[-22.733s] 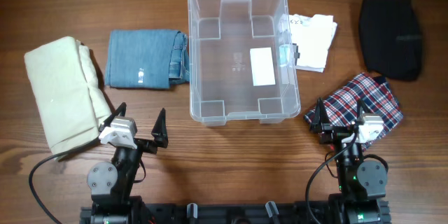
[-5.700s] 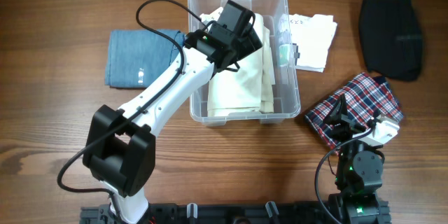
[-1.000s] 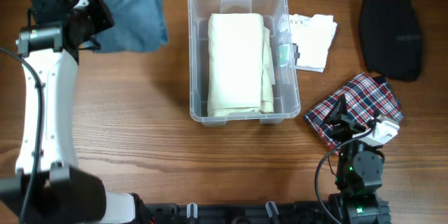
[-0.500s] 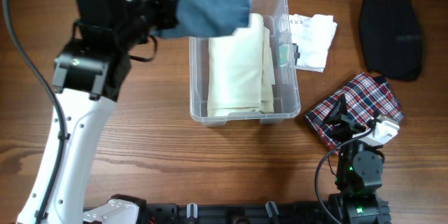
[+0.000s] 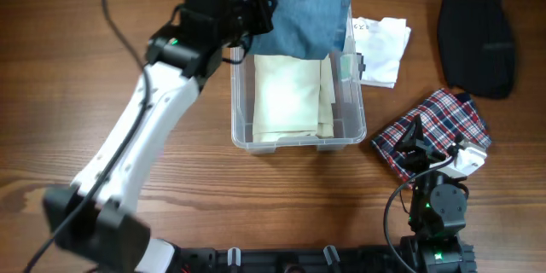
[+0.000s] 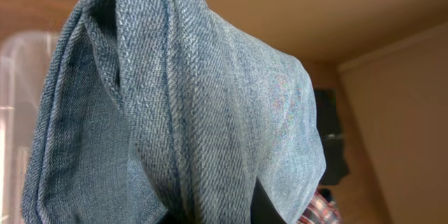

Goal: Pack container
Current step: 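Lift the blue denim with the left gripper and carry it over the box, then lay the denim into the box on the cream cloth, release it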

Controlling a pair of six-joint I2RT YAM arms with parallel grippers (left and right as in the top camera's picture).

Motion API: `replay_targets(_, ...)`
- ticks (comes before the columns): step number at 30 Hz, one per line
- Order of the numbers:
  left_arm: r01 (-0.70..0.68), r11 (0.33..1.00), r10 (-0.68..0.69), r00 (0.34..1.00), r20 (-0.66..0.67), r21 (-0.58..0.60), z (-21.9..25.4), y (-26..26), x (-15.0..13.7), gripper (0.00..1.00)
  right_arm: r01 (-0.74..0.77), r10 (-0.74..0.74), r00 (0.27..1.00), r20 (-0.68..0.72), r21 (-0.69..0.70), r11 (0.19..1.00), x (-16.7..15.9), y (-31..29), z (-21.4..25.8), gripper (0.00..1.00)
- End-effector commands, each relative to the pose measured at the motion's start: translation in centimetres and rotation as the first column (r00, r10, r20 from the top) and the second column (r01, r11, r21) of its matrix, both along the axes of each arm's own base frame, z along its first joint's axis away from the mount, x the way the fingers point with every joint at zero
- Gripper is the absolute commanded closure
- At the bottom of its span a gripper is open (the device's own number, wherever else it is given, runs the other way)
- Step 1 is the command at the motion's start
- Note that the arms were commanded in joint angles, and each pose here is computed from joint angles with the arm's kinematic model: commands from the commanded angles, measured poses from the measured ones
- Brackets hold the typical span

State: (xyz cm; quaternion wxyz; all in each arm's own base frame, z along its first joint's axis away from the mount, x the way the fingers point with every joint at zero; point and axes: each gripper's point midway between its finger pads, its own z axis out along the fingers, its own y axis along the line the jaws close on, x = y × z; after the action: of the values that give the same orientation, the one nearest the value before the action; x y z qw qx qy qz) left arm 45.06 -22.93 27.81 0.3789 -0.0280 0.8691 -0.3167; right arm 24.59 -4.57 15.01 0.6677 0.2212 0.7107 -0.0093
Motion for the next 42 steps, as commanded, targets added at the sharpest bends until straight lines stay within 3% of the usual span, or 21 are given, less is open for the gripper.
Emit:
replay_targets(1,-0.022,0.999,0.022,1.0,-0.012,-0.028,-1.7,-0.9,2.1,0.96,0.011,-0.011,1.0,-0.009,-0.019,1.0,0.0,-0.2,-0.1,0.0)
replay_targets(10,-0.058,0.997,0.064,0.991,-0.121,0.053,-9.6,-1.1,4.5,0.96,0.011,-0.011,1.0,-0.009,-0.019,1.0,0.0,-0.2,-0.1,0.0)
replay_targets(12,-0.091,0.992,0.102,0.987,-0.124,0.086,-10.6,-0.5,4.9,0.92,0.011,-0.011,1.0,-0.009,-0.019,1.0,0.0,-0.2,-0.1,0.0)
replay_targets(15,-0.121,0.985,0.136,0.983,-0.122,0.12,-11.0,0.2,5.1,0.74,0.011,-0.011,1.0,-0.009,-0.018,1.0,0.0,-0.2,-0.1,0.0)
replay_targets(17,-0.137,0.981,0.154,0.981,-0.12,0.137,-11.2,0.6,5.2,0.34,0.011,-0.011,1.0,-0.009,-0.019,1.0,0.0,-0.2,-0.1,0.0)
replay_targets(19,-0.117,0.98,0.135,0.985,-0.105,0.162,-11.2,0.7,5.2,0.11,0.011,-0.011,1.0,-0.009,-0.019,1.0,0.0,-0.2,-0.1,0.0)
replay_targets(21,-0.107,0.979,0.125,0.987,-0.097,0.172,-11.2,0.7,5.2,0.04,0.011,-0.011,1.0,-0.009,-0.019,1.0,0.0,-0.2,-0.1,0.0)
replay_targets(30,-0.122,0.98,0.135,0.988,-0.069,0.159,-9.8,1.3,5.4,0.04,0.011,-0.011,1.0,-0.009,-0.018,1.0,0.0,-0.2,-0.1,0.0)
replay_targets(37,-0.225,0.956,0.218,0.974,0.057,0.188,-4.5,4.0,5.2,0.07,0.011,-0.011,1.0,-0.009,-0.019,1.0,0.0,-0.2,-0.1,0.0)
replay_targets(42,-0.227,0.961,0.212,0.972,0.105,0.155,-1.1,4.0,3.8,0.07,0.011,-0.011,1.0,-0.009,-0.019,1.0,0.0,-0.2,-0.1,0.0)
